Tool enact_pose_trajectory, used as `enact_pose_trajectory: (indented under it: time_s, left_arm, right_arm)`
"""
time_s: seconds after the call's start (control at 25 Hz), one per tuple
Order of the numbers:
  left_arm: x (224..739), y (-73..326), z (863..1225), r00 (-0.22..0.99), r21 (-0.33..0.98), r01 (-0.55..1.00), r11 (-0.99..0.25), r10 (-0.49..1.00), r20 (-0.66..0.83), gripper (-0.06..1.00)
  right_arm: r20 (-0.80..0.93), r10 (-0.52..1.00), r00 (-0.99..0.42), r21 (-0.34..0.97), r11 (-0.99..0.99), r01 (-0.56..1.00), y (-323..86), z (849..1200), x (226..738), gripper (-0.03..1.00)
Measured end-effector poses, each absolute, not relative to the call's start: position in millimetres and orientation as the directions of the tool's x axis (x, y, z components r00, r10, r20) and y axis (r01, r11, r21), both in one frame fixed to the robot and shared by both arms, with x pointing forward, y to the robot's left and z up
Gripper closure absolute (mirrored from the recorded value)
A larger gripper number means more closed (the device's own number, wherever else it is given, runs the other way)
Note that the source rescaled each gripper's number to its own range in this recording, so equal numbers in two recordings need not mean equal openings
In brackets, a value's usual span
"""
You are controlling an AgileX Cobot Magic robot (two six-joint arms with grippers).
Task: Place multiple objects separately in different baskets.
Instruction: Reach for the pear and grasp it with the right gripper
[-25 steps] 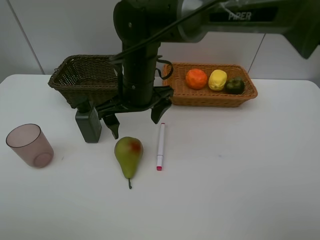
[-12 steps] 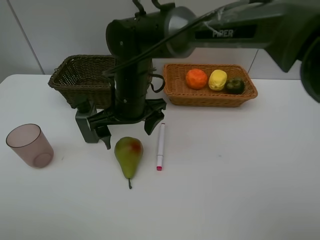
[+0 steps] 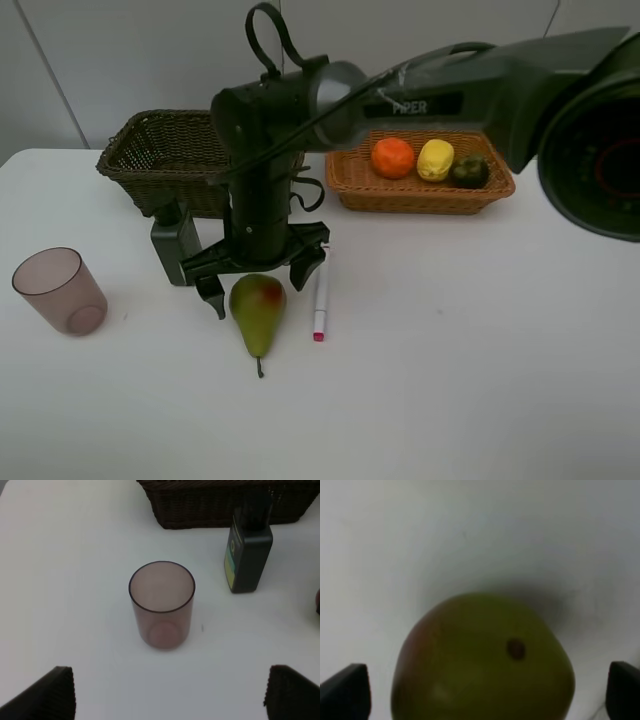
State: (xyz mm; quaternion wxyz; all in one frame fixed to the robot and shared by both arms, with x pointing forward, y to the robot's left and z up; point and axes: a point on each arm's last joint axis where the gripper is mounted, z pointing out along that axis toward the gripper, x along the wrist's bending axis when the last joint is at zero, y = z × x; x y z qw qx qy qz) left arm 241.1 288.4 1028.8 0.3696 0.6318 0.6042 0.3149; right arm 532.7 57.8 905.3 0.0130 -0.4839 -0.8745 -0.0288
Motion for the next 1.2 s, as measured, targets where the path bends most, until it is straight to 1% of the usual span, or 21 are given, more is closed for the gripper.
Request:
enact_pose_trajectory:
  time_s: [0.4, 0.6, 0.8, 0.88, 0.92, 0.96, 1.04, 1.2]
  left_arm:
    - [241, 288, 1029, 0.072, 0.848, 0.531, 0.003, 0.996, -0.049, -0.06]
    - [241, 288, 1029, 0.072, 0.848, 0.531, 0.003, 0.996, -0.049, -0.06]
    - [241, 288, 1029, 0.072, 0.848, 0.531, 0.003, 0.996, -0.049, -0.06]
    - [241, 288, 1029, 0.072, 0.848, 0.531, 0.003, 0.996, -0.049, -0.06]
    - [241, 288, 1029, 0.072, 0.848, 0.531, 0.003, 0.996, -0.049, -0.06]
    - [241, 288, 1029, 0.072, 0.848, 0.531, 0.003, 0.996, -0.049, -0.06]
    - [241, 288, 1029, 0.072, 0.848, 0.531, 0.003, 0.996, -0.049, -0.06]
    - [241, 288, 1029, 0.072, 0.848, 0.531, 0.003, 0.996, -0.049, -0.06]
  right_arm:
    - [0.067, 0.847, -0.527, 0.065, 0.523, 0.850, 61, 901, 535, -0.02]
    - [0.074, 0.851, -0.520, 0.047, 0.518, 0.854, 62, 894, 534, -0.02]
    - [0.076, 0.851, -0.520, 0.046, 0.517, 0.854, 62, 893, 534, -0.02]
    - [0.074, 0.851, -0.520, 0.040, 0.518, 0.854, 62, 893, 533, -0.01]
    - [0.072, 0.851, -0.520, 0.033, 0.519, 0.854, 61, 893, 533, 0.03]
    - [0.069, 0.852, -0.520, 0.025, 0.519, 0.854, 61, 893, 533, 0.10]
    - [0.065, 0.852, -0.520, 0.014, 0.520, 0.854, 60, 893, 532, 0.29]
    - [0.062, 0.852, -0.520, 0.007, 0.521, 0.854, 59, 893, 531, 0.28]
